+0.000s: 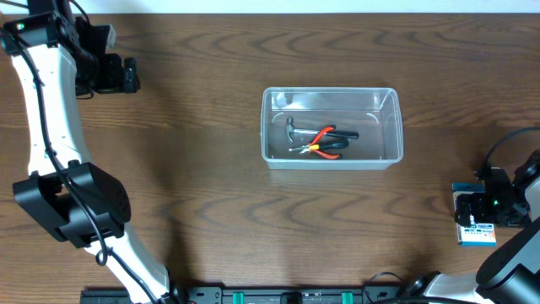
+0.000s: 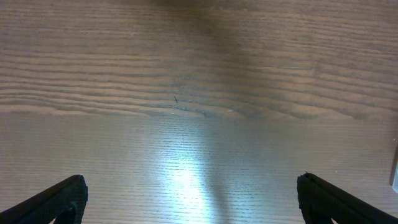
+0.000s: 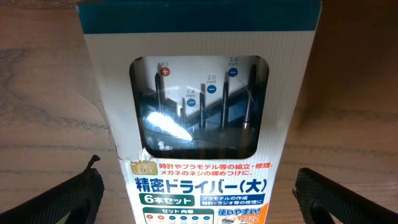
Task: Pack container
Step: 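Lower the right gripper and grasp the box by its top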
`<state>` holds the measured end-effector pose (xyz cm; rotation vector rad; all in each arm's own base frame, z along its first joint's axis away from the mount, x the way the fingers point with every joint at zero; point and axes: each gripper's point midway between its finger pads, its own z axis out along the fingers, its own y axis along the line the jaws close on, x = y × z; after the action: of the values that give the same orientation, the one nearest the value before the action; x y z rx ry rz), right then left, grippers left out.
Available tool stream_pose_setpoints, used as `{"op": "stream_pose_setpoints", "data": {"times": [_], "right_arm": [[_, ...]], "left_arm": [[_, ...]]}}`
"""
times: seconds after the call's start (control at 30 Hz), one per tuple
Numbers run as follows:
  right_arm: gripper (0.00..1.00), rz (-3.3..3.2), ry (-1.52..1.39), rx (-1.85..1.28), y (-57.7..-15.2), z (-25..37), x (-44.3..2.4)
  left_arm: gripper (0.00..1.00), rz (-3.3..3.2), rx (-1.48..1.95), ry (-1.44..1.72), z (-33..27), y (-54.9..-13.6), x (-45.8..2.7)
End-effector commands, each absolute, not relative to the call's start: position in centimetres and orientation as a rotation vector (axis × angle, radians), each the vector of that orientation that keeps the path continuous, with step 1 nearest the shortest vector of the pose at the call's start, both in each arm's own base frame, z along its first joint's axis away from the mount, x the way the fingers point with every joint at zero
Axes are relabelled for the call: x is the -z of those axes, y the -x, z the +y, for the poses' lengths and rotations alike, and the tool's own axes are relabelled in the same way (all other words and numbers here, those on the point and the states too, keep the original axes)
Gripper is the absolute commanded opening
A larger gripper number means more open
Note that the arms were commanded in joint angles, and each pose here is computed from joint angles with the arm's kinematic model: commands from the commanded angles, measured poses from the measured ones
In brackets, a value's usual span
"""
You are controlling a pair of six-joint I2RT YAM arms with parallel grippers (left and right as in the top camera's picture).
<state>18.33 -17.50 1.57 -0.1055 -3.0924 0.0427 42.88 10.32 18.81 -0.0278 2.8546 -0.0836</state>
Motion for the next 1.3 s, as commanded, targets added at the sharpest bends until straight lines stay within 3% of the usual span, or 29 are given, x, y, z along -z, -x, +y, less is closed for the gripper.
{"op": "stream_pose_setpoints", "data": {"times": [0.0, 1.27], "right_arm": [[0.99, -3.102, 0.104, 0.0, -18.3, -17.1, -1.2], [0.99, -3.129, 0.073, 0.013, -19.6, -17.7, 0.8]], "left_arm": [[0.98, 2.872, 0.105, 0.035, 10.3, -42.8, -18.1], [0.98, 2.872, 0.105, 0.035, 10.3, -42.8, -18.1]]}}
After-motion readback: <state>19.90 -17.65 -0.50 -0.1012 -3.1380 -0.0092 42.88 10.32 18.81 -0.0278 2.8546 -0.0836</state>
